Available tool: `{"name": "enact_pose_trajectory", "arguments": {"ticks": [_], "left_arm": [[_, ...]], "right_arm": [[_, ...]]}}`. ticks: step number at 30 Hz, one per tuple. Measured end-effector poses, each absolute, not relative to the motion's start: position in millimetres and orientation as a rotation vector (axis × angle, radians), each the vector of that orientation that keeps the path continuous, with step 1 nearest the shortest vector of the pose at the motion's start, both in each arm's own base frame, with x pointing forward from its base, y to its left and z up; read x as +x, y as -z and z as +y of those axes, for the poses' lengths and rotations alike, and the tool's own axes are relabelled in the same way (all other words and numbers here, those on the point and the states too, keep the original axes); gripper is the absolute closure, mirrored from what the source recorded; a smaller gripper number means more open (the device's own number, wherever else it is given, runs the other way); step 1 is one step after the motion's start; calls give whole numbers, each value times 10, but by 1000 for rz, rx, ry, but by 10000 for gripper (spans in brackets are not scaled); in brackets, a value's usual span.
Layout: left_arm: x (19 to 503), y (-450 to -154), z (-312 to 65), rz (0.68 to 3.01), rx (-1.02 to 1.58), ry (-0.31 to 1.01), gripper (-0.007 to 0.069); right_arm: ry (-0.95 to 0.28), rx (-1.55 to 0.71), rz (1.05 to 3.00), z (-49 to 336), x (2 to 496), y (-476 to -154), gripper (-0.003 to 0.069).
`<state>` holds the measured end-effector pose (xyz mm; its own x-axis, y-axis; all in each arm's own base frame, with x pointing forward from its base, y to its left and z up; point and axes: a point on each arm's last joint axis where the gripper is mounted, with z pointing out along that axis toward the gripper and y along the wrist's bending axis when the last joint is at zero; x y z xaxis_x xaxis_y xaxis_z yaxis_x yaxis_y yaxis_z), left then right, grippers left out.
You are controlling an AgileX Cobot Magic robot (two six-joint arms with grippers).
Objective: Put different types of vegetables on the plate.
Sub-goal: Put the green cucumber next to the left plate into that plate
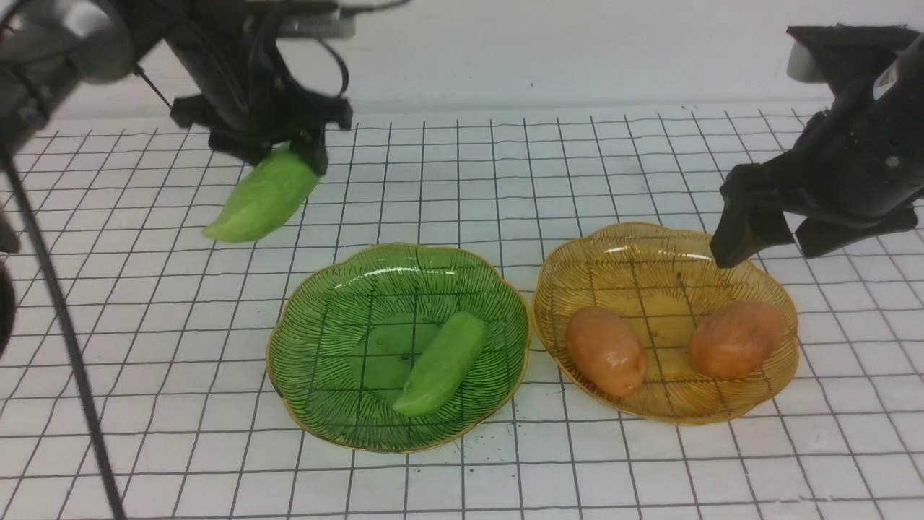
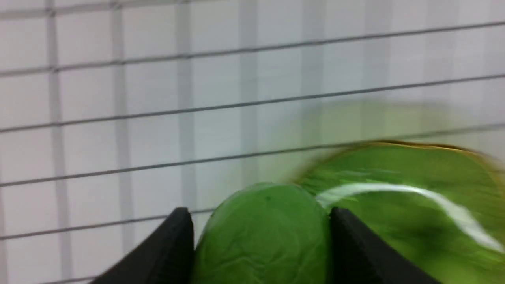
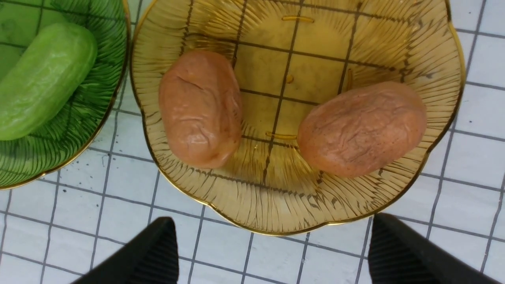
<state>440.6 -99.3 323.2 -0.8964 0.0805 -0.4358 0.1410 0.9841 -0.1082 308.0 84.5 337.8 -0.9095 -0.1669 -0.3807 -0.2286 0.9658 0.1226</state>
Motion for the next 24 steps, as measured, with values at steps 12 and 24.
{"name": "enact_pose_trajectory", "arguments": {"ticks": [12,24], "left_arm": [[4260,-2339,-1673,2936,399,207,240],[4245,-2329,-1718,2939,409,219,76]], "right_arm": [[-266,-306,2721,723,2473,-3429,290],[-295,-289,2284,311,782,-3605,662]]}}
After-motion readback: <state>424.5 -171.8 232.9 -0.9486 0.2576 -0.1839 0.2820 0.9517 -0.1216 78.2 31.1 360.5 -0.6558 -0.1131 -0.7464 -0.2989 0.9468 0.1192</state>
